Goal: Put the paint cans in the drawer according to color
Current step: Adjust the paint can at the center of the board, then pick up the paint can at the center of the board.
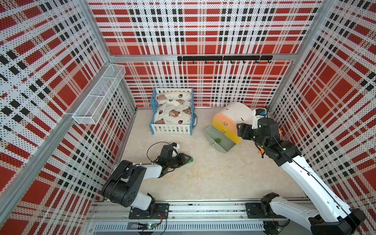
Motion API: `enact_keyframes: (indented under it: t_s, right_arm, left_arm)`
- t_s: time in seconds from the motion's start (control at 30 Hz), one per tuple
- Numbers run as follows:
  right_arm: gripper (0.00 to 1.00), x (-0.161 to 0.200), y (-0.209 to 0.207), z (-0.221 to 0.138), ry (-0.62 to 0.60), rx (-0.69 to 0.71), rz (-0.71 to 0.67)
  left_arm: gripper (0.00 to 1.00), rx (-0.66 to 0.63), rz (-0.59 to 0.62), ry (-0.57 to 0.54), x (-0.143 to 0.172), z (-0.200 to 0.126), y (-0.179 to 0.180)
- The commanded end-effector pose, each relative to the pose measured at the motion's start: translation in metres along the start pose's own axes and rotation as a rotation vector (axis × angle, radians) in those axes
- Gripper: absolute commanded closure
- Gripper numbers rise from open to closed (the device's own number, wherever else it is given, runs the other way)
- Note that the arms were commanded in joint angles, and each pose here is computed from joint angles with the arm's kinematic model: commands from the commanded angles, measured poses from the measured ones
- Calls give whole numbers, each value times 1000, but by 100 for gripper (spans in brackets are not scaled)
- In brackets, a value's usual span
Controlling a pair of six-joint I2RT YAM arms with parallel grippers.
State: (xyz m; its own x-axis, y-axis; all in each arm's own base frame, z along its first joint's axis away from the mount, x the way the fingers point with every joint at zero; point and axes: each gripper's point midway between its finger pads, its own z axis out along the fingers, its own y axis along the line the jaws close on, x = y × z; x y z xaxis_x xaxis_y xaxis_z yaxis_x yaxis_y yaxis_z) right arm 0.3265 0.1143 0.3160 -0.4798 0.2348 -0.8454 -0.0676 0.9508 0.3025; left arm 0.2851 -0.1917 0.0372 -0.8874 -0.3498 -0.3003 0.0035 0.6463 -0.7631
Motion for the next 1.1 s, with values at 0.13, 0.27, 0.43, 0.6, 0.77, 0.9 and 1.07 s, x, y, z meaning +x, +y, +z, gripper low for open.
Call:
enact_keyframes:
  t_s: [0.13,0.27,0.43,0.6,0.77,0.9,1.07]
  right_arm:
    - [24,-5,-3,-4,-20,0,17]
    - [24,-6,-4,-4,-23,0,18]
    - [24,-6,-4,-4,-22,-1,20]
    - [24,-4,-3,-2,-13,-3,18]
    - [24,-4,-4,-2,-13,-3,18]
    - [24,-5,-5,-4,-17,1,13]
    - [24,-5,-7,-5,-20,7,10]
  left_arm:
    - [40,-272,-13,-26,0,-12,50]
    - [37,-353,15,-60,-9,-20,55]
    - [33,-412,154,-128,-25,-26,24]
    - [30,-526,330,-192,-33,-30,-14]
    - [27,-608,422,-202,-33,-23,-28]
    - [27,-678,439,-191,-36,-19,-21]
    - [28,-714,456,-139,-30,-9,-13]
